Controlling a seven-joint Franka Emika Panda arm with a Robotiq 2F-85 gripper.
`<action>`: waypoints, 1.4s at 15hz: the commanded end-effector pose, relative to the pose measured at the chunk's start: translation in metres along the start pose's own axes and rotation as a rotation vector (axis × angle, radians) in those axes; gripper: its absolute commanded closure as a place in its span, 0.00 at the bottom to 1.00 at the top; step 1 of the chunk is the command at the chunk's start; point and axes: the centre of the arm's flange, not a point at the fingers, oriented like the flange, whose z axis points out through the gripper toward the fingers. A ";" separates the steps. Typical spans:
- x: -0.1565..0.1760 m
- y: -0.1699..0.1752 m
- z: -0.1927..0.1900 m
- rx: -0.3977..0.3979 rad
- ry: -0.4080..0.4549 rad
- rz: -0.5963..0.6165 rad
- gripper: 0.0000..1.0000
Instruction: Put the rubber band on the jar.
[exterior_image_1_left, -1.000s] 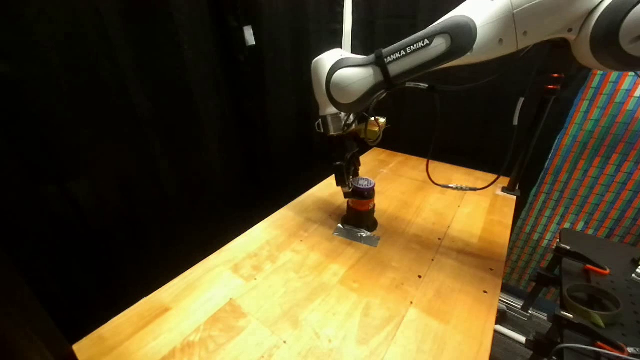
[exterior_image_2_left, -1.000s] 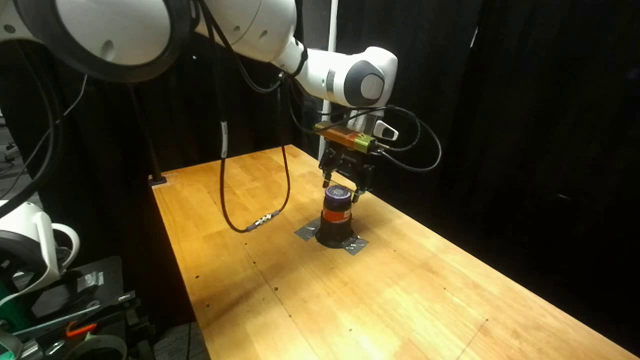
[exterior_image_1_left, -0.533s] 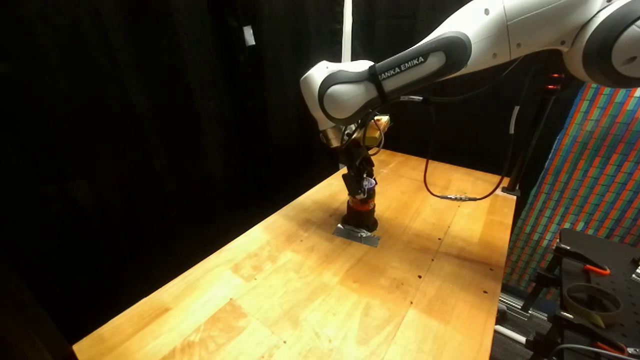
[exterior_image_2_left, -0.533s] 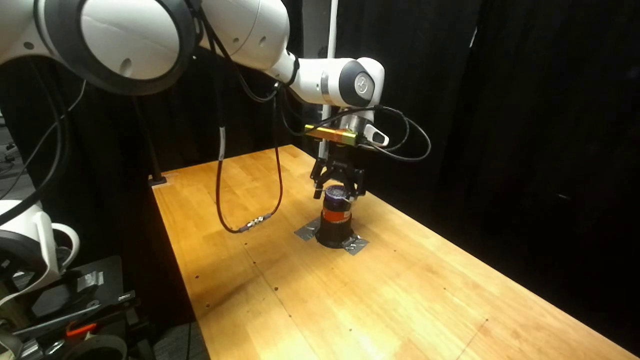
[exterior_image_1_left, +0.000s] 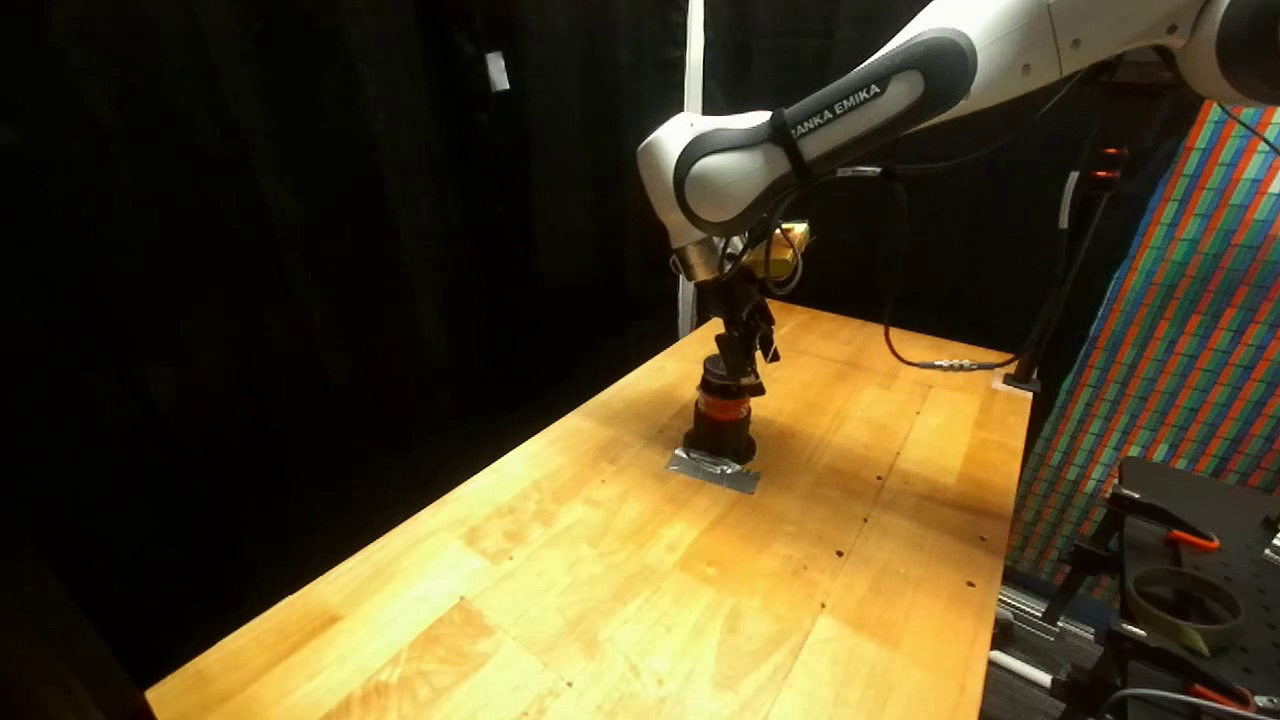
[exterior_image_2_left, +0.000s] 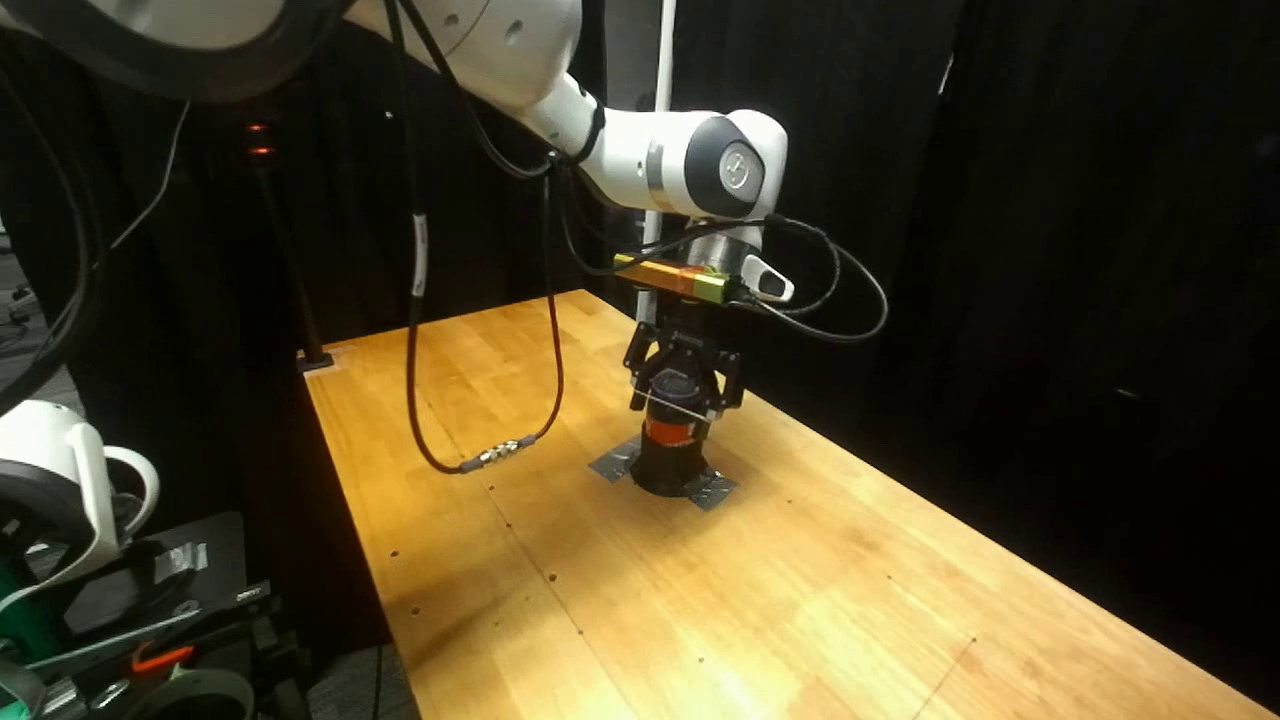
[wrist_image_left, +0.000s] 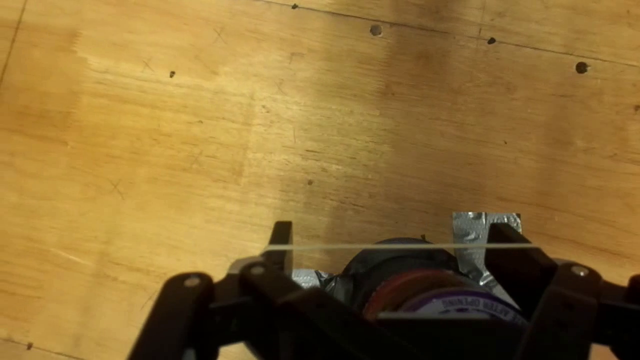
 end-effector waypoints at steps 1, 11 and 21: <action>-0.076 0.009 0.020 0.020 0.074 -0.011 0.00; -0.109 -0.011 0.055 -0.051 0.502 -0.069 0.34; -0.193 -0.037 0.108 -0.118 0.881 -0.110 0.89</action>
